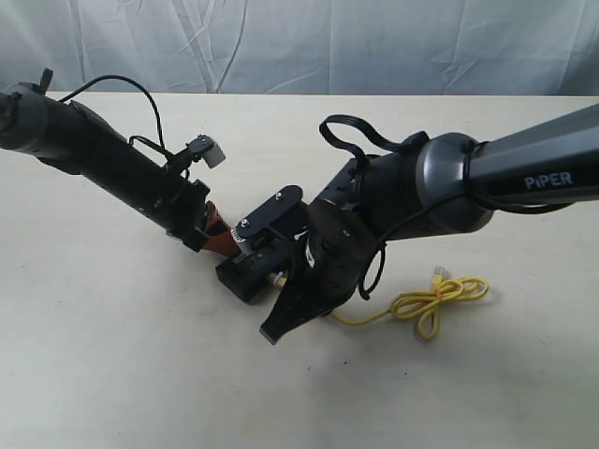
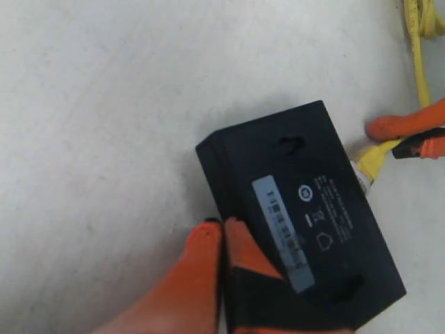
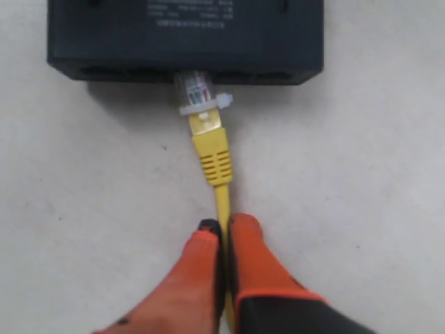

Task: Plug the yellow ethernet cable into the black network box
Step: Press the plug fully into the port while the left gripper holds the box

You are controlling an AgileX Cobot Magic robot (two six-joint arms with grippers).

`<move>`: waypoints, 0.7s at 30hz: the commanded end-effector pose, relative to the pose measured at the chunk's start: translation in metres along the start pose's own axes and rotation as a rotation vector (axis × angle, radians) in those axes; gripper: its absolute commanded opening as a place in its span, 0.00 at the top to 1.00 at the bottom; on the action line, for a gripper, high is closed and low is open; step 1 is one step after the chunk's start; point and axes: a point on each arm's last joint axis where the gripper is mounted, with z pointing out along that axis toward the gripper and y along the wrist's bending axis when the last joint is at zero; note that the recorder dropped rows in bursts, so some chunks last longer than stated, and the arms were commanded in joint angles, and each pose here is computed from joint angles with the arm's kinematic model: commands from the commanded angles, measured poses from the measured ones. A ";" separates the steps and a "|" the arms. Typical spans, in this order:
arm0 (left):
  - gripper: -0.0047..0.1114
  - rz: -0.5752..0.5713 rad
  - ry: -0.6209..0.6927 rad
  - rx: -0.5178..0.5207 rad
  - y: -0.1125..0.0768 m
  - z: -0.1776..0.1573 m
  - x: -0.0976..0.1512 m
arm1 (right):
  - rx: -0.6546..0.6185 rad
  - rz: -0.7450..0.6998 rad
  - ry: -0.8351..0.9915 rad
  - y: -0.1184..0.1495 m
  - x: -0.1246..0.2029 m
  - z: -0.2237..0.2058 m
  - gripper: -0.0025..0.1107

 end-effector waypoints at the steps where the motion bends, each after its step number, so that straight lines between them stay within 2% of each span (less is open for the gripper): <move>1: 0.96 -0.003 -0.012 0.025 -0.004 0.002 -0.004 | -0.008 0.024 -0.020 0.000 -0.002 -0.005 0.98; 13: 0.96 -0.053 -0.018 0.032 -0.004 0.002 -0.004 | -0.008 0.138 -0.008 0.000 -0.001 -0.005 0.98; 21: 0.96 -0.051 -0.013 0.034 -0.005 0.004 -0.005 | -0.002 0.107 -0.078 -0.001 -0.007 -0.005 0.98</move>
